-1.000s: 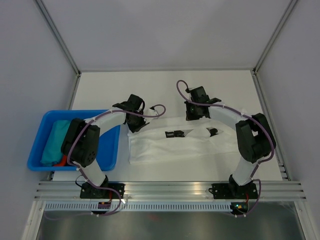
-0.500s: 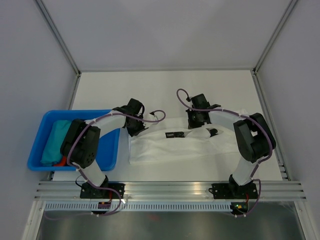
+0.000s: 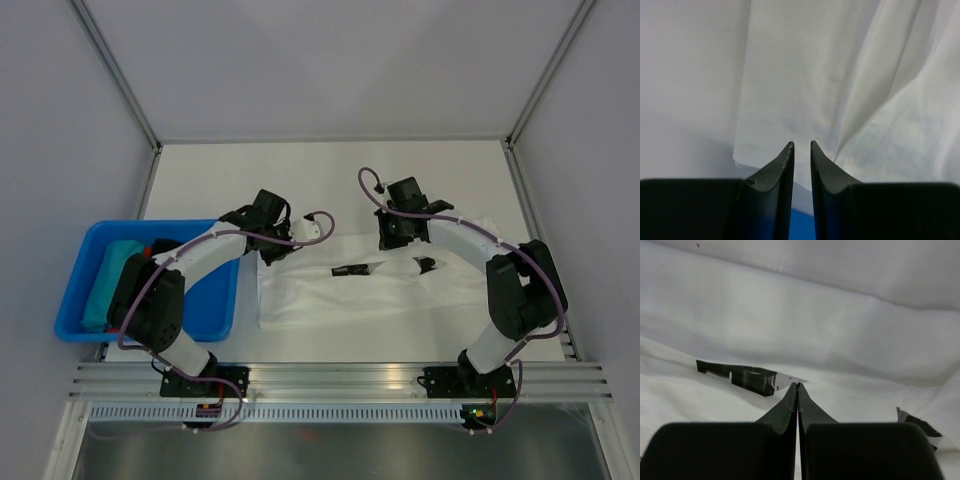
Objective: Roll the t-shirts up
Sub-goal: Fold the tshirt
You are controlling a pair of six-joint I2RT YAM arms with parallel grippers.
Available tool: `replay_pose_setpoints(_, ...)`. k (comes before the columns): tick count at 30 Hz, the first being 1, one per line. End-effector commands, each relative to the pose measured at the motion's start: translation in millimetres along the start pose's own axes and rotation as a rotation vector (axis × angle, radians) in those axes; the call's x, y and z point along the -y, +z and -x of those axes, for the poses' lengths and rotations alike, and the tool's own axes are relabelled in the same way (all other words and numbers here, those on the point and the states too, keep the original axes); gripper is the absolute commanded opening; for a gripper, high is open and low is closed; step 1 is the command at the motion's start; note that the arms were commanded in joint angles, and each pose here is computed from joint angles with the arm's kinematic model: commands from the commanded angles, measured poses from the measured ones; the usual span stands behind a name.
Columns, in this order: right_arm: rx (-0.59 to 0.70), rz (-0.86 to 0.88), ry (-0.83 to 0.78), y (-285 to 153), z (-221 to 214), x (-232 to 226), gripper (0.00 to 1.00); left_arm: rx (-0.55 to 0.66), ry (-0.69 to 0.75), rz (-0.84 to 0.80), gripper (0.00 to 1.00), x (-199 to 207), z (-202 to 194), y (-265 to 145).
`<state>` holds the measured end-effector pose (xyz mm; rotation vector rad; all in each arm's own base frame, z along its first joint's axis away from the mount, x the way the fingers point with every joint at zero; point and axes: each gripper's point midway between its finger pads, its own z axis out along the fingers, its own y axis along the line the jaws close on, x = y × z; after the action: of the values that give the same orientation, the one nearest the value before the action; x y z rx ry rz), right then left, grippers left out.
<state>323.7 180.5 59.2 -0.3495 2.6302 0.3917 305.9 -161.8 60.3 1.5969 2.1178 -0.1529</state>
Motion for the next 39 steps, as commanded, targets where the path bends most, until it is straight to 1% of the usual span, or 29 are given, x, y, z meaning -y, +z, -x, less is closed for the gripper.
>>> replay_pose_setpoints(1,0.066,-0.018,-0.001,-2,34,6,0.0,0.071,-0.01,-0.025,0.24,3,35,6)
replay_pose_setpoints(2,0.035,-0.026,0.016,10,28,12,0.0,0.067,-0.035,-0.023,0.24,2,37,10)
replay_pose_setpoints(3,0.027,-0.028,0.032,15,26,15,0.0,0.043,-0.049,-0.039,0.24,5,34,21)
replay_pose_setpoints(5,0.001,-0.021,0.046,28,13,17,0.0,0.032,-0.077,-0.041,0.24,4,33,29)
replay_pose_setpoints(7,-0.019,-0.017,0.057,34,-2,18,0.0,0.013,-0.084,-0.065,0.24,10,28,36)
replay_pose_setpoints(11,-0.022,-0.011,0.06,28,-17,19,0.0,-0.02,-0.055,-0.081,0.23,23,11,42)
replay_pose_setpoints(14,-0.032,-0.017,0.06,21,-27,20,0.0,-0.051,-0.041,-0.066,0.23,24,-1,46)
replay_pose_setpoints(17,-0.042,-0.019,0.063,13,-36,20,0.0,-0.054,-0.038,-0.069,0.22,26,-4,46)
replay_pose_setpoints(21,-0.049,-0.014,0.063,-2,-44,18,0.0,-0.037,-0.034,-0.052,0.23,22,2,41)
replay_pose_setpoints(26,0.032,-0.027,0.04,-27,-18,16,0.0,-0.022,-0.007,-0.027,0.23,15,8,35)
replay_pose_setpoints(30,0.094,-0.076,0.043,-31,26,34,0.01,-0.031,-0.009,-0.014,0.23,12,7,35)
replay_pose_setpoints(33,0.024,-0.159,0.093,-7,25,71,0.0,-0.037,-0.012,-0.017,0.23,14,4,35)
replay_pose_setpoints(35,0.004,-0.177,0.098,1,25,83,0.0,-0.043,-0.015,-0.024,0.23,17,1,37)
replay_pose_setpoints(39,-0.048,-0.186,0.093,18,9,91,0.0,-0.045,-0.018,-0.038,0.23,21,-2,38)
